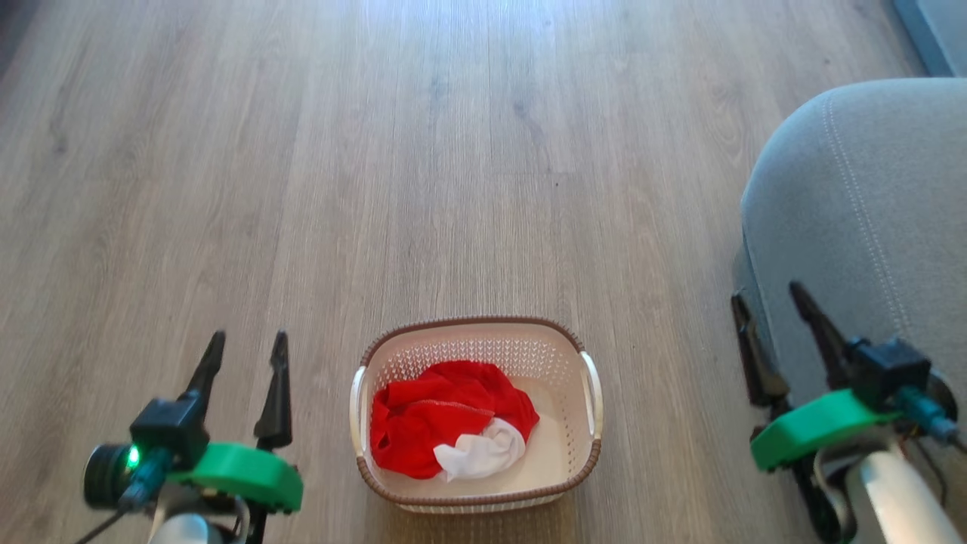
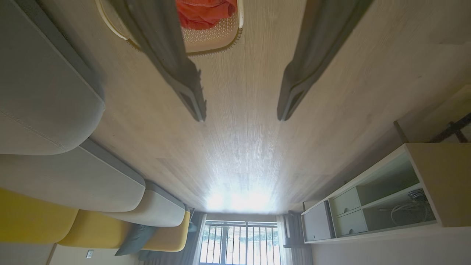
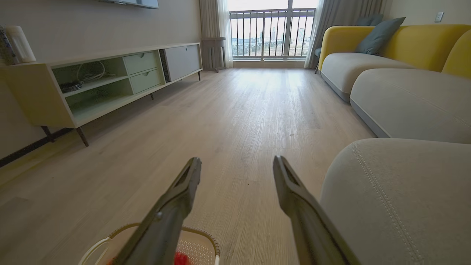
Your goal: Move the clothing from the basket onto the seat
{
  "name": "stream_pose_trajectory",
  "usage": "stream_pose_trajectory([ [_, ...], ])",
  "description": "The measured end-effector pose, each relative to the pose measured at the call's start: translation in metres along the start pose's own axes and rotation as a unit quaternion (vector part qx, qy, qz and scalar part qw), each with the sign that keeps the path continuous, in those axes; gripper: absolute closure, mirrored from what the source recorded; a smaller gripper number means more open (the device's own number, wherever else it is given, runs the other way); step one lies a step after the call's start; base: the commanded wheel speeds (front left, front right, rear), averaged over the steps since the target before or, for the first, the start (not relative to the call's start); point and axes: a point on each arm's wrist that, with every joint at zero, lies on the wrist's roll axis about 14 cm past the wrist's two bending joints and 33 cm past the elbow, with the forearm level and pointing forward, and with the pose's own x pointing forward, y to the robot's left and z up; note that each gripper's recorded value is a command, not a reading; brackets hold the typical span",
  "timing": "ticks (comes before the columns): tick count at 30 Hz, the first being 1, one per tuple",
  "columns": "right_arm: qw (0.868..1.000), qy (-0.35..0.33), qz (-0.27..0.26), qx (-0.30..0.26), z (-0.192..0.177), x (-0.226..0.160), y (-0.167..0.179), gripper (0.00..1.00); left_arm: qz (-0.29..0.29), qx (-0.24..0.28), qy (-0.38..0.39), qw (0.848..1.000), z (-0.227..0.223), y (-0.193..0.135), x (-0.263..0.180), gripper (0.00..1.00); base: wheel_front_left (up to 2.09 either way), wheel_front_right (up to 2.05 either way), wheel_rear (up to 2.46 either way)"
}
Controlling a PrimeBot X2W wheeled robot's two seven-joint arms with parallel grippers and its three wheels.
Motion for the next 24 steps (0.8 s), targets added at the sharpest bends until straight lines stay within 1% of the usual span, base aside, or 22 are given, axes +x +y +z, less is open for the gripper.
stream_pose_trajectory([
  [6, 1.0, 0.01, 0.001, 0.008, -0.008, -0.012, 0.007, 0.0, 0.022, 0.003, 0.004, 1.0, -0.002, 0.012, -0.011, 0.0, 0.0, 0.0, 0.0],
  [15, 1.0, 0.022, -0.003, 0.014, -0.017, -0.012, 0.006, 0.0, 0.012, 0.006, 0.013, 1.0, -0.009, 0.005, -0.008, 0.0, 0.0, 0.0, 0.0],
  [19, 1.0, 0.024, -0.005, 0.015, -0.02, -0.005, 0.004, 0.0, -0.002, -0.003, 0.042, 0.999, -0.028, -0.006, -0.006, 0.0, 0.0, 0.0, 0.0],
  [24, 1.0, 0.01, -0.003, 0.014, -0.014, 0.02, 0.0, 0.0, -0.026, -0.021, 0.102, 0.994, -0.068, -0.023, 0.001, 0.0, 0.0, 0.0, 0.0],
])
